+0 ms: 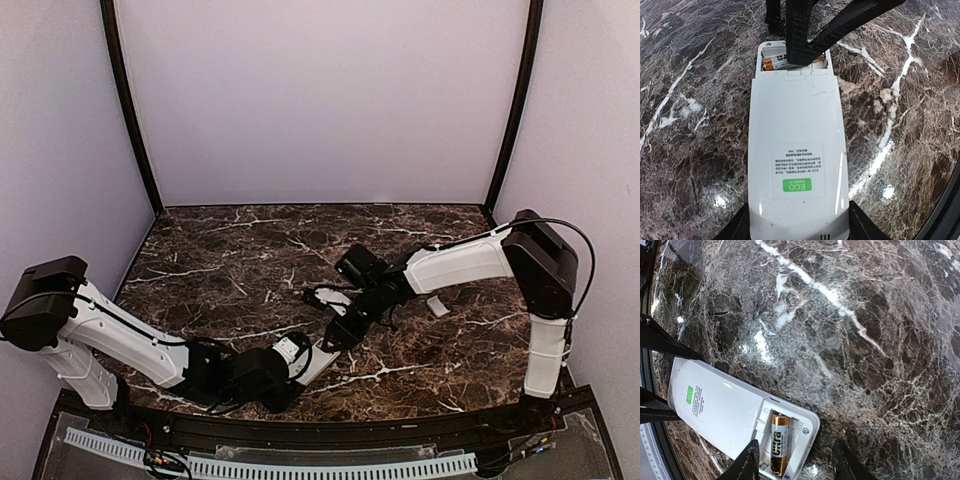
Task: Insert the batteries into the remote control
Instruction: Load the battery into the battery compartment.
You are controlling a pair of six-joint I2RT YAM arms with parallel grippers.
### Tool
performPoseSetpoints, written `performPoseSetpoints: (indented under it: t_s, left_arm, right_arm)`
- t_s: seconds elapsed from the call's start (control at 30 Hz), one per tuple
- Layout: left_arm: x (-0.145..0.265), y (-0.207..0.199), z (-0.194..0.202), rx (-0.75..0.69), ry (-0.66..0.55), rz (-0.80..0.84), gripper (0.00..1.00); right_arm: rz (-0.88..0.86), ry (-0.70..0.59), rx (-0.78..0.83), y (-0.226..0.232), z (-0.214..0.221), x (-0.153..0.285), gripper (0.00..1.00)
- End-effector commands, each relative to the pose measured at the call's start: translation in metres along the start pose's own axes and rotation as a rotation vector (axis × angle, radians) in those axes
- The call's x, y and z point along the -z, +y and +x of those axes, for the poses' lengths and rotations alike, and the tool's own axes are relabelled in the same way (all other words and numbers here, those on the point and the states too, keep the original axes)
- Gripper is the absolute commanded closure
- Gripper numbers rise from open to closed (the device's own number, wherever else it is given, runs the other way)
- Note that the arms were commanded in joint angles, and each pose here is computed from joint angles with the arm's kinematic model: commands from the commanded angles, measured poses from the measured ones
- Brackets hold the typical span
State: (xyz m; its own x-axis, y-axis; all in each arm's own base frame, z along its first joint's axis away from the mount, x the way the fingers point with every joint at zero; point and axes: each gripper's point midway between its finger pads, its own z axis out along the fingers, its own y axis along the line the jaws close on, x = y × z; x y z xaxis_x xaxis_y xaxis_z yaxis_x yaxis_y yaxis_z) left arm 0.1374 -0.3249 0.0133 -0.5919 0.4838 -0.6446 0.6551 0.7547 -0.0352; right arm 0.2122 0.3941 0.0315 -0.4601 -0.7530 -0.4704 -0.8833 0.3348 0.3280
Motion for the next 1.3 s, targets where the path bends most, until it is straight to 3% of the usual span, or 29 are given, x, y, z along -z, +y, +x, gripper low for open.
performPoseSetpoints:
  t_s: [0.0, 0.43, 0.73, 1.1, 1.27]
  left_arm:
    - [-0.001, 0.042, 0.073, -0.083, 0.234, -0.136, 0.82]
    - [-0.001, 0.042, 0.073, -0.087, 0.230, -0.137, 0.82]
    - [-0.001, 0.042, 0.072, -0.089, 0.228, -0.138, 0.82]
    - [-0.001, 0.042, 0.072, -0.093, 0.225, -0.144, 0.82]
    - [-0.001, 0.043, 0.072, -0.095, 0.227, -0.147, 0.82]
  right_arm:
    - [0.002, -0.013, 0.009, 0.001, -0.009, -0.005, 0.54]
    - [0.076, 0.023, 0.037, -0.003, -0.008, -0.021, 0.60]
    - [0.145, 0.091, 0.032, -0.007, 0.018, -0.028, 0.63]
    - [0.264, 0.119, -0.016, -0.023, 0.036, -0.027, 0.84]
    - [0.297, 0.111, -0.024, -0.030, 0.039, -0.019, 0.86]
